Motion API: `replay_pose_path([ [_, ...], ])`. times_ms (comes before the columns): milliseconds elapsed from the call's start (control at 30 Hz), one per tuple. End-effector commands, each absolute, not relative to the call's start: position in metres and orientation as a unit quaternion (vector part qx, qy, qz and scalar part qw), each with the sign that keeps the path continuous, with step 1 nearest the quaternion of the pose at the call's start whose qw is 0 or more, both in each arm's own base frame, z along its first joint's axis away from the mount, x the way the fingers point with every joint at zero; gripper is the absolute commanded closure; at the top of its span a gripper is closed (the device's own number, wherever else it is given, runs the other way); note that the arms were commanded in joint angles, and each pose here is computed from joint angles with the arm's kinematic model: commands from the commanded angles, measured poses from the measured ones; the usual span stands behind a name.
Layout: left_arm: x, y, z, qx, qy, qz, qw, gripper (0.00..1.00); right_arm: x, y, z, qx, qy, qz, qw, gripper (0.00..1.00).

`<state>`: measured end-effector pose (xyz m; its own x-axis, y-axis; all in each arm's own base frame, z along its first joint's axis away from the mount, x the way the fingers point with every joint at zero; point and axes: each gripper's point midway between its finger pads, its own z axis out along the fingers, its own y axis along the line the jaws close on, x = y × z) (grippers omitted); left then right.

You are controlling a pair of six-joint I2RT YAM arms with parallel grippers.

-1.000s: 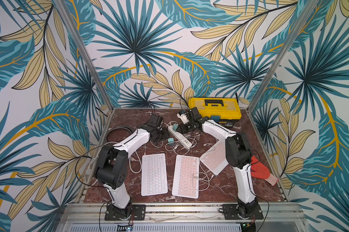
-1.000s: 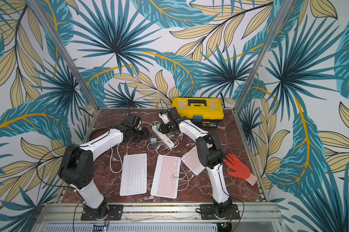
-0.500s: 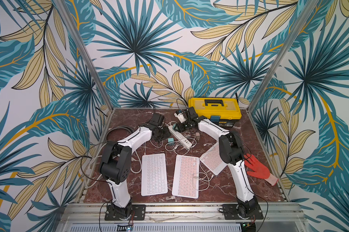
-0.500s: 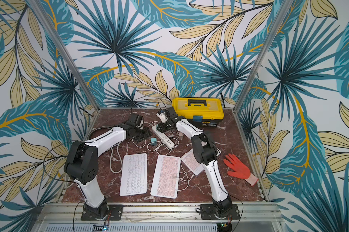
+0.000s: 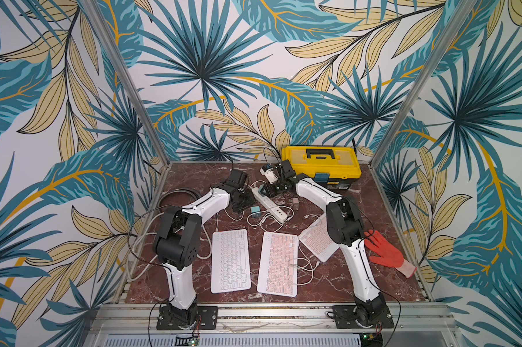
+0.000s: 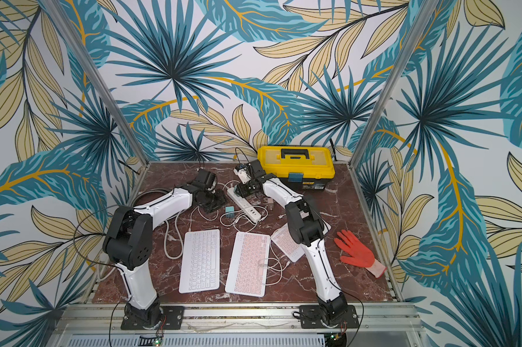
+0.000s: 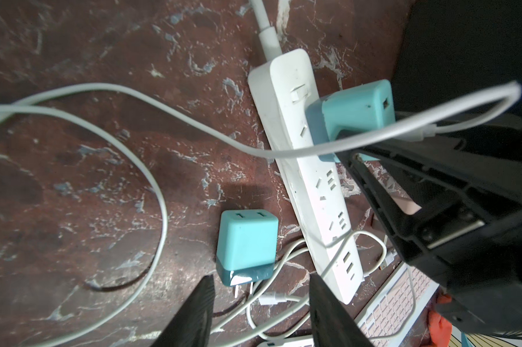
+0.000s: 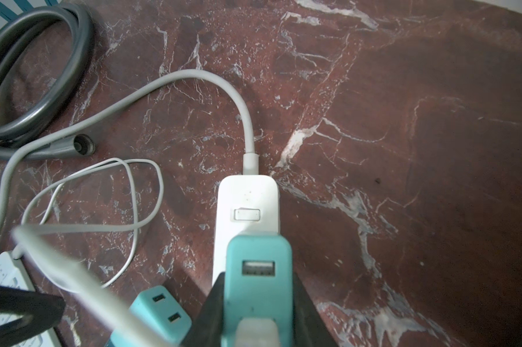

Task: Unplug the wireless keyboard
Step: Remove the plug from the socket.

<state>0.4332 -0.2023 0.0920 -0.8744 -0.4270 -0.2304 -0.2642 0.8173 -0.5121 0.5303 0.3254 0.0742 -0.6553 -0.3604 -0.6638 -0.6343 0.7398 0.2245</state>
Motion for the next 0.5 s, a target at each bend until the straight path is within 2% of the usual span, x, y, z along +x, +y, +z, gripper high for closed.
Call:
replay_pose_path([
  [0,0.444,-0.200,0.095,-0.201,0.933,-0.243,0.175,0.47,0.527,0.334,0.068,-0.301,0.877,0.214,0.306,0.71],
  [200,0.452,-0.190,0.092,-0.255,0.922,-0.232,0.176,0.47,0.529,0.334,0.074,-0.308,0.876,0.172,0.330,0.77],
  [467,0.467,-0.188,0.078,-0.324,0.901,-0.237,0.161,0.51,0.537,0.341,0.109,-0.317,0.849,0.141,0.397,0.78],
])
